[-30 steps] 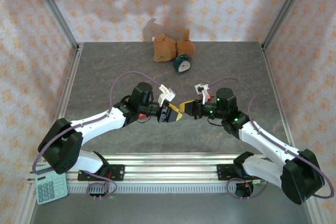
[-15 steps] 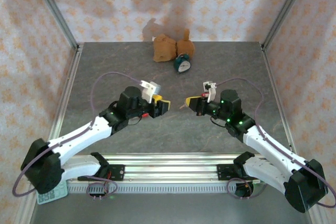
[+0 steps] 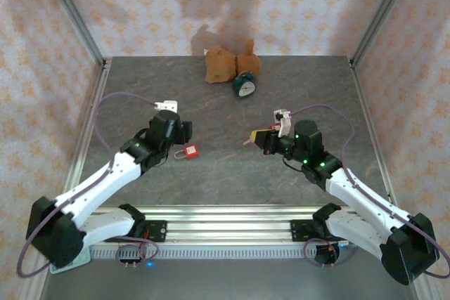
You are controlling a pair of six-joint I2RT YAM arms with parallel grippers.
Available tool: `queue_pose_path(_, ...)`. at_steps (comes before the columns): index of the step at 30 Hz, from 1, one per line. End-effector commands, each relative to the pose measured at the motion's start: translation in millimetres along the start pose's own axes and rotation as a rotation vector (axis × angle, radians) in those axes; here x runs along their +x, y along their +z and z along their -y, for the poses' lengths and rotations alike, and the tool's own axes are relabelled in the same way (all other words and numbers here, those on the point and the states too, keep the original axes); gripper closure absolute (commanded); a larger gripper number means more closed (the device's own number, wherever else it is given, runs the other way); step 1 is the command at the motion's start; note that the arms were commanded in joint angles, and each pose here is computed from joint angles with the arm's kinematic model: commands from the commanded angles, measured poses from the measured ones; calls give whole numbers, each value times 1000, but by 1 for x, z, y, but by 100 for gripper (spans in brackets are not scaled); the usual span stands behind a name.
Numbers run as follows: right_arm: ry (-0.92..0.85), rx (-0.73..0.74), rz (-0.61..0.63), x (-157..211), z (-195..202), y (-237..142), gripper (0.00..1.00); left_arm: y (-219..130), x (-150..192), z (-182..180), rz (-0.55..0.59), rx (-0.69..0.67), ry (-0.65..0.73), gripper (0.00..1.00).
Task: Unlock with the key
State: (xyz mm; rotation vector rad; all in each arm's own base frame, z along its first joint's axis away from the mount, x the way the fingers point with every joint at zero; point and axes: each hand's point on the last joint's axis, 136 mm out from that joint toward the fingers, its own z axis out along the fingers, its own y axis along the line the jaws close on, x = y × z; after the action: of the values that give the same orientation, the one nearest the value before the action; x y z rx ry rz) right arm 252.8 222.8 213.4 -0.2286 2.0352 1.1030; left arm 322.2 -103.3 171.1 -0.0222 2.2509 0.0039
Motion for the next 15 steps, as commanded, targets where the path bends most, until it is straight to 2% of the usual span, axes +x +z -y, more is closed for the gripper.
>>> queue_pose_path(1, -18, -11, 37, -8, -5, -2, 90, 13, 38, -4, -195, -42, 50, 16)
queue_pose_path(6, -20, -18, 37, -7, -6, -4, 90, 45, 50, 27, -281, 131, -45, 14)
queue_pose_path(11, -17, -27, 33, -4, -7, -5, 90, 64, 66, 38, -358, 216, -119, 15)
queue_pose_path(15, -18, -33, 37, -4, -8, -5, 90, 72, 85, 40, -417, 223, -132, 15)
